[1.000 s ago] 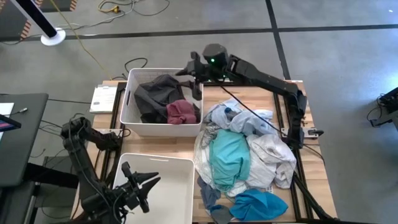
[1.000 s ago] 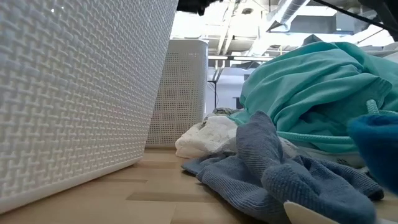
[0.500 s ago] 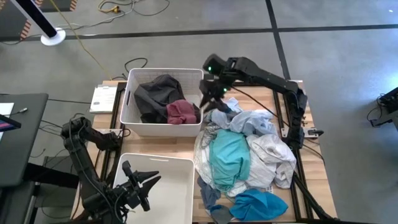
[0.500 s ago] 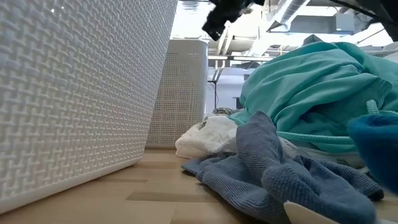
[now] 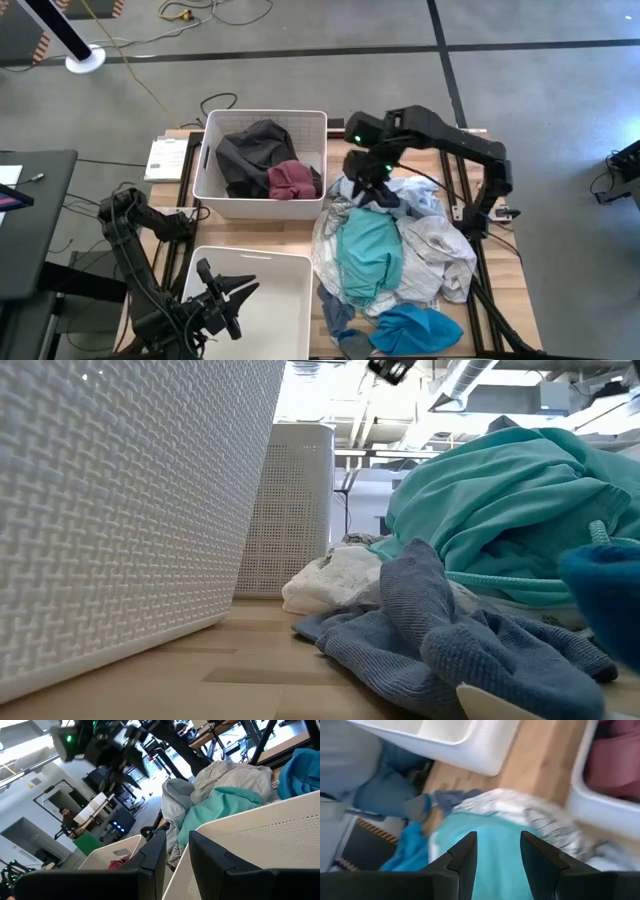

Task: Sort clothes
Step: Put the white dress into the bottom white laundry bin

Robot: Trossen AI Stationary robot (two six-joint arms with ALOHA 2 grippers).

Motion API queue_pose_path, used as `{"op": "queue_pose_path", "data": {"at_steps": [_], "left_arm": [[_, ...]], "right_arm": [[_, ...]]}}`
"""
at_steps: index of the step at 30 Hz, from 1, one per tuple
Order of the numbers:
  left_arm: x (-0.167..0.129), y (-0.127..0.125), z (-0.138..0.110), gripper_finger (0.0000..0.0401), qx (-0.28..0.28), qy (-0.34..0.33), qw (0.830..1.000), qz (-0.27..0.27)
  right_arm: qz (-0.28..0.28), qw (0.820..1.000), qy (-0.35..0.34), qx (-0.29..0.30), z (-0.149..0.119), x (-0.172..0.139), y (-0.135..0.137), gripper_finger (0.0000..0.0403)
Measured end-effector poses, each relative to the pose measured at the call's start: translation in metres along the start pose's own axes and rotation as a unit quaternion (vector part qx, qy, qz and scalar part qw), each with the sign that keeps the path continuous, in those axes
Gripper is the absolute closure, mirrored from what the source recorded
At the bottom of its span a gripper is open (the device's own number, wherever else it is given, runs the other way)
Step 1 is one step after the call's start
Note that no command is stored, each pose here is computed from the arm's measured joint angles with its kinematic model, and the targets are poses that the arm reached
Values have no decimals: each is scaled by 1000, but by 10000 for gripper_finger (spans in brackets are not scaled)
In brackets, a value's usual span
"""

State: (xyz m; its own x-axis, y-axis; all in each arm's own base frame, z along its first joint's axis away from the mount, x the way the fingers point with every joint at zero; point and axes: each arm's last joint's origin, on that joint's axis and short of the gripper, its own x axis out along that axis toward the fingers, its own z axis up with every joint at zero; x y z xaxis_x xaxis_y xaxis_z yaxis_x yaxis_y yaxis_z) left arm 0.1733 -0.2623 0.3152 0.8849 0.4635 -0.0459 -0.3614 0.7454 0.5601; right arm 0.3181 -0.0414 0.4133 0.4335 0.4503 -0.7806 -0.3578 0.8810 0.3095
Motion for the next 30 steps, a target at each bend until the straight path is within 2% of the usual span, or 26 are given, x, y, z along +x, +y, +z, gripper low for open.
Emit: {"op": "queue_pose_path", "data": {"at_steps": [3, 11, 17, 24, 30], "left_arm": [[0, 0, 0, 321, 0, 1, 1000, -1], [0, 0, 0, 321, 4, 3, 1000, -3], [0, 1, -1, 321, 20, 5, 1000, -4], [0, 1, -2, 321, 41, 5, 999, -5], [0, 1, -2, 321, 47, 2, 999, -2]], "right_arm": [[7, 1000, 19, 17, -1, 1, 23, 239], [-32, 995, 87, 41, -1, 23, 74, 239], [-110, 984, 137, 43, -8, 58, 109, 233], [-174, 965, 184, 62, -30, 110, 137, 185], [-217, 954, 195, 72, -54, 148, 154, 142]]}}
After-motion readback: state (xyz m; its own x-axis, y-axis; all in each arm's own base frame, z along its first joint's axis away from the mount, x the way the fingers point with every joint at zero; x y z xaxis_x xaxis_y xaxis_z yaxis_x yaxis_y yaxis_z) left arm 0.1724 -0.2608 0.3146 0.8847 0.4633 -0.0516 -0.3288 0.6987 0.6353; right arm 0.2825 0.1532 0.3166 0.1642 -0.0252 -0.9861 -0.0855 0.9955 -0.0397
